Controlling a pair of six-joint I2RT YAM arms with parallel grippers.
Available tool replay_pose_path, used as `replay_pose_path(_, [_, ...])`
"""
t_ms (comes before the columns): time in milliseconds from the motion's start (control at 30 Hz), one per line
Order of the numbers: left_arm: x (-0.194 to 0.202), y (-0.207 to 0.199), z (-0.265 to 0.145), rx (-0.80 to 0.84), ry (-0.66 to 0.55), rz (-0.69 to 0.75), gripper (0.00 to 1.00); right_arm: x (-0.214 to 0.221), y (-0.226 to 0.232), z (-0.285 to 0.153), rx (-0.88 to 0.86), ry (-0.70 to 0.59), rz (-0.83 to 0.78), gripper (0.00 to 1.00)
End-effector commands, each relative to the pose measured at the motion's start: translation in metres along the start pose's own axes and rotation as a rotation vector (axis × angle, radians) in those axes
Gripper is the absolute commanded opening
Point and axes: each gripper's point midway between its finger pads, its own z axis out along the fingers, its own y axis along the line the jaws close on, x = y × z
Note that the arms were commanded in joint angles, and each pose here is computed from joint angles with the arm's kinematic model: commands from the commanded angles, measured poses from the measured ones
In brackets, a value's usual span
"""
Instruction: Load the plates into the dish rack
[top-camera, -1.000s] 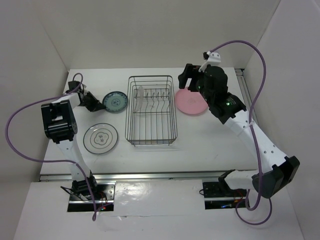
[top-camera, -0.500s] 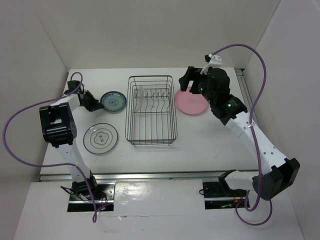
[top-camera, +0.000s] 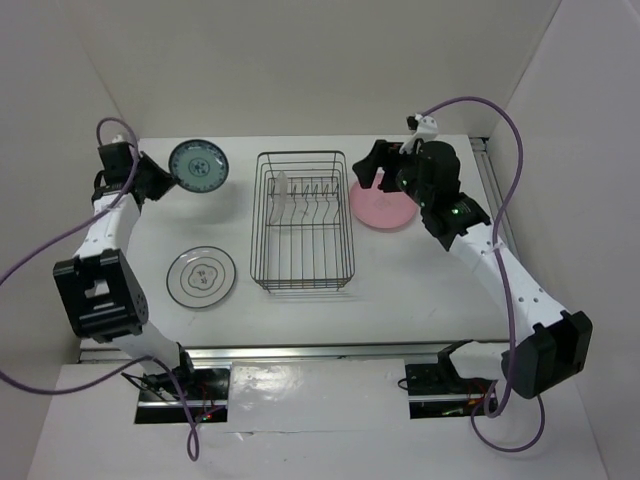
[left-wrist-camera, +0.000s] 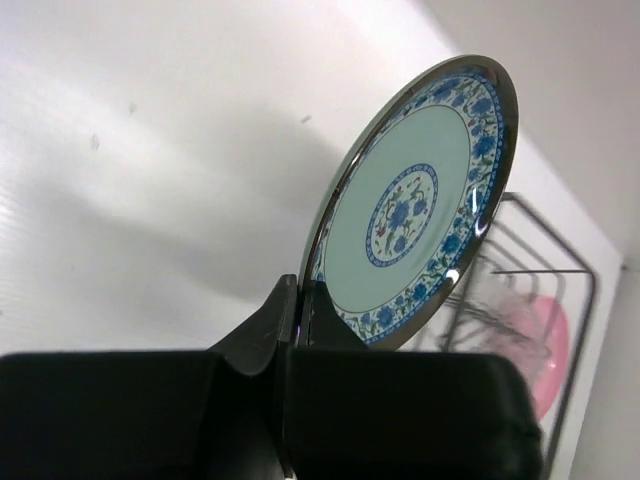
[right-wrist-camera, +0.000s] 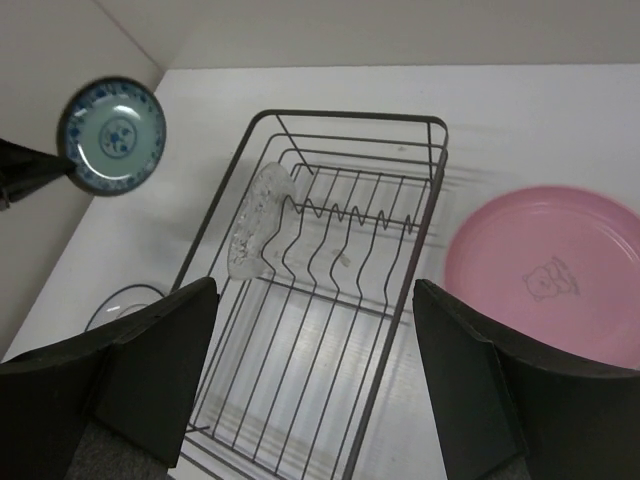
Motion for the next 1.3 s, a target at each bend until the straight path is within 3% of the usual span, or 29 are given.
replay_pose_path(0, [-0.050, -0.065, -0.063, 0.203, -0.205, 0.090, 0.00, 0.001, 0.015, 0.015, -0.152, -0.022, -0.050, 0.86])
replay_pose_path(200, [-0.058, -0.136, -0.143, 0.481, -0.273, 0.241, 0.00, -0.002, 0.034, 0.027, -0.296, -0.038, -0.115, 0.86])
replay_pose_path(267, [-0.047, -0.147, -0.157, 0.554, -0.236, 0.283, 0.00, -0.010, 0.052, 0.024, -0.339, -0.065, -0.147, 0.86])
replay_pose_path(533, [-0.020, -0.173, -0.171, 0.791, -0.103, 0.353, 0.00, -0.026, 0.124, 0.035, -0.506, -0.090, -0.271, 0.86])
replay_pose_path(833, [-0.007, -0.181, -0.168, 0.822, -0.052, 0.387, 0.00, -0.010, 0.192, 0.066, -0.644, -0.068, -0.302, 0.86])
replay_pose_path(1100, [-0.005, -0.182, -0.167, 0.847, -0.041, 0.393, 0.00, -0.015, 0.213, 0.086, -0.678, -0.082, -0.315, 0.86])
replay_pose_path(1167, [-0.005, -0.182, -0.167, 0.847, -0.041, 0.393, 0.00, -0.019, 0.218, 0.092, -0.687, -0.078, -0.307, 0.82])
replay_pose_path(1267, [-0.003, -0.179, -0.163, 0.837, -0.029, 0.390, 0.00, -0.022, 0.223, 0.101, -0.688, -0.075, -0.295, 0.65])
